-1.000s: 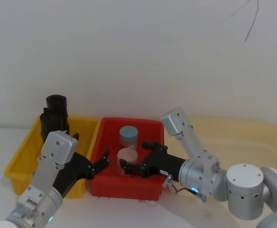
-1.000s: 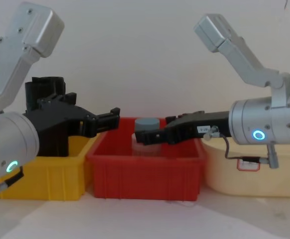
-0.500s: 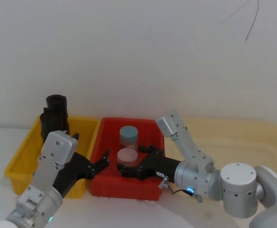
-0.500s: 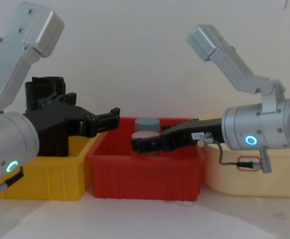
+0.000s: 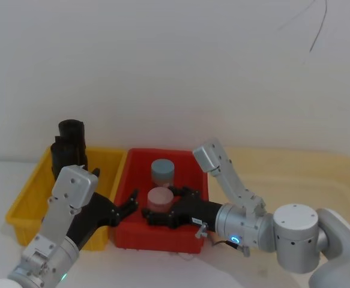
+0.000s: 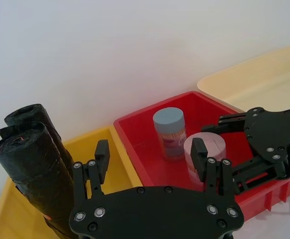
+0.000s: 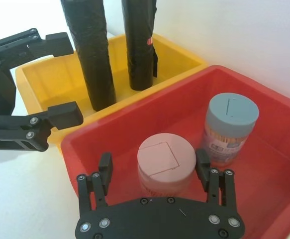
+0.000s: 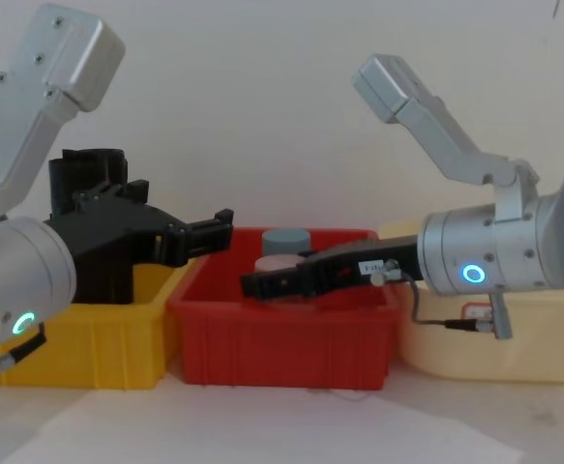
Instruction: Pick up the garbage bag with the one hand and transfer it to the other hand.
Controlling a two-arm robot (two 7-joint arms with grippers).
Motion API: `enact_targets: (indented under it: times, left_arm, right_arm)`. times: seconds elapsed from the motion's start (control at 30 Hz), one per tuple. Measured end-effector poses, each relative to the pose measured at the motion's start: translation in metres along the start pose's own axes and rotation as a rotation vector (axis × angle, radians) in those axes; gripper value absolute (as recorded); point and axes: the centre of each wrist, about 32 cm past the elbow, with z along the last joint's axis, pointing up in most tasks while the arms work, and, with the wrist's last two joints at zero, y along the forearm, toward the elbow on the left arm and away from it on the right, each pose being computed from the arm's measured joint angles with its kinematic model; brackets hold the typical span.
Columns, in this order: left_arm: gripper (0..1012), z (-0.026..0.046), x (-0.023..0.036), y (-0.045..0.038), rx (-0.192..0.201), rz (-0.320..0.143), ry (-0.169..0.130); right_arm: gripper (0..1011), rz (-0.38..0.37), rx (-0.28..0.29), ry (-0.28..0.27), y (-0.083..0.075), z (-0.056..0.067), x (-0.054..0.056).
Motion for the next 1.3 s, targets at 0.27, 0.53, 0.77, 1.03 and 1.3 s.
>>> enact_targets:
  times: [0.27, 0.53, 0.77, 1.03, 1.3]
  left_arm:
    - [1001, 0.0000, 0.0000, 0.0000, 0.000, 0.000, 0.000]
    - [1001, 0.0000, 0.0000, 0.0000, 0.000, 0.000, 0.000]
    - [1001, 0.0000, 0.0000, 0.0000, 0.000, 0.000, 0.000]
    - [1001, 0.0000, 0.0000, 0.0000, 0.000, 0.000, 0.000]
    - [1001, 0.0000, 0.0000, 0.0000, 0.000, 0.000, 0.000]
  right_arm:
    - [932, 0.011, 0.001, 0.014, 0.0024, 0.0008, 0.0002]
    - [738, 0.016, 0.002, 0.020, 0.0034, 0.0013, 0.0003]
    - [647, 0.019, 0.003, 0.023, 0.0041, 0.0015, 0.0002]
    - [647, 0.021, 0.003, 0.025, 0.0043, 0.0016, 0.0003]
    - [646, 0.023, 0.003, 0.026, 0.0046, 0.0018, 0.0002]
